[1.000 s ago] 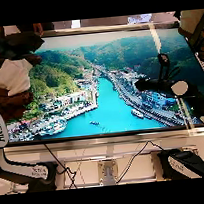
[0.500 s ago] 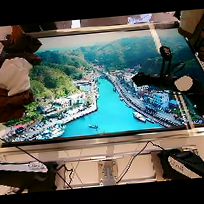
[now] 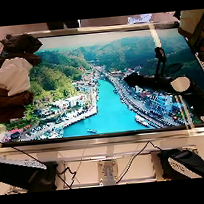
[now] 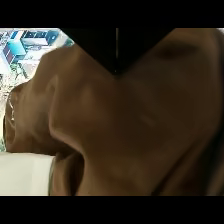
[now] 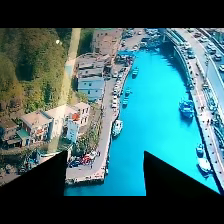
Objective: Fold the shirts.
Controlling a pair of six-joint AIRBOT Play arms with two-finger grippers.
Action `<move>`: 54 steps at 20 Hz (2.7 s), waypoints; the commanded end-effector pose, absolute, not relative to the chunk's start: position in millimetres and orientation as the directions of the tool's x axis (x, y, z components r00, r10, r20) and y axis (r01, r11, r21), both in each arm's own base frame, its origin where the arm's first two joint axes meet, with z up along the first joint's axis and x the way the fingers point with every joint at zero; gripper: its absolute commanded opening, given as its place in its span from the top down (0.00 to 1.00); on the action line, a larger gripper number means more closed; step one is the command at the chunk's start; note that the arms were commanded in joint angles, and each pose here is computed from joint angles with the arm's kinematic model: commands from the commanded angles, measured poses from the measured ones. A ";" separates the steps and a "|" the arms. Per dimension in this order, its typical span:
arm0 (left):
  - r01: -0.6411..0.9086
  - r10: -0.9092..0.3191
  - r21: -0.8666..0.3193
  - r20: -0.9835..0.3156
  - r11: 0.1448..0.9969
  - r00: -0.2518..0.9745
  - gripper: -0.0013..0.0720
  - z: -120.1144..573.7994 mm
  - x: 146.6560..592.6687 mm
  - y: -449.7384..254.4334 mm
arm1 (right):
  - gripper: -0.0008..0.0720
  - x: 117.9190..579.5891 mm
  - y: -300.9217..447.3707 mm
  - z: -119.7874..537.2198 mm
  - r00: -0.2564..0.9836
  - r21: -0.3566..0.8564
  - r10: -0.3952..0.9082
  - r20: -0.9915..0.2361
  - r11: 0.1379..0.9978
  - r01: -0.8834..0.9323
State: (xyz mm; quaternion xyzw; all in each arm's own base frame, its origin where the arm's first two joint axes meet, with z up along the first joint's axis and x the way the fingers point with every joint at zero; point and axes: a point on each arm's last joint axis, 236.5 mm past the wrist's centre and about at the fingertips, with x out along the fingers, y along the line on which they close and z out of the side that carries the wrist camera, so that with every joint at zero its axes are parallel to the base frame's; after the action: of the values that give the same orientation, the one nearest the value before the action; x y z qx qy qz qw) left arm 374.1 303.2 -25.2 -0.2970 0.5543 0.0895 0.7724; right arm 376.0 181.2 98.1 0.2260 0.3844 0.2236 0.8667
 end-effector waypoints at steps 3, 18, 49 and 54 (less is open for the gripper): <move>-0.382 -0.272 -0.345 -0.934 0.857 0.232 0.92 -98.3 381.9 275.7 | 0.26 379.0 219.2 120.7 0.654 0.565 0.593 -0.471 0.772 -0.293; -0.148 -0.591 -0.735 -0.633 0.662 0.500 0.96 -20.5 440.1 216.9 | 0.26 386.9 214.1 125.1 0.688 0.552 0.568 -0.452 0.784 -0.284; -0.579 -0.012 -0.220 -0.940 0.785 0.341 0.47 -4.1 332.4 374.7 | 0.26 388.3 207.0 118.8 0.694 0.477 0.538 -0.479 0.823 -0.308; -0.537 -0.148 -0.265 -0.956 0.801 0.251 0.48 -73.3 343.3 344.8 | 0.27 391.4 205.6 121.8 0.707 0.476 0.532 -0.466 0.824 -0.306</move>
State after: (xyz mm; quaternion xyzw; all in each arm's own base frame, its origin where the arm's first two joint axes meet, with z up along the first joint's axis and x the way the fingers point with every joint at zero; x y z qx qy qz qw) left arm 341.1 361.3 -37.0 -0.2819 0.5664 0.1584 0.7580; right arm 389.8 206.3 119.7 0.1857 0.3101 0.2326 0.9029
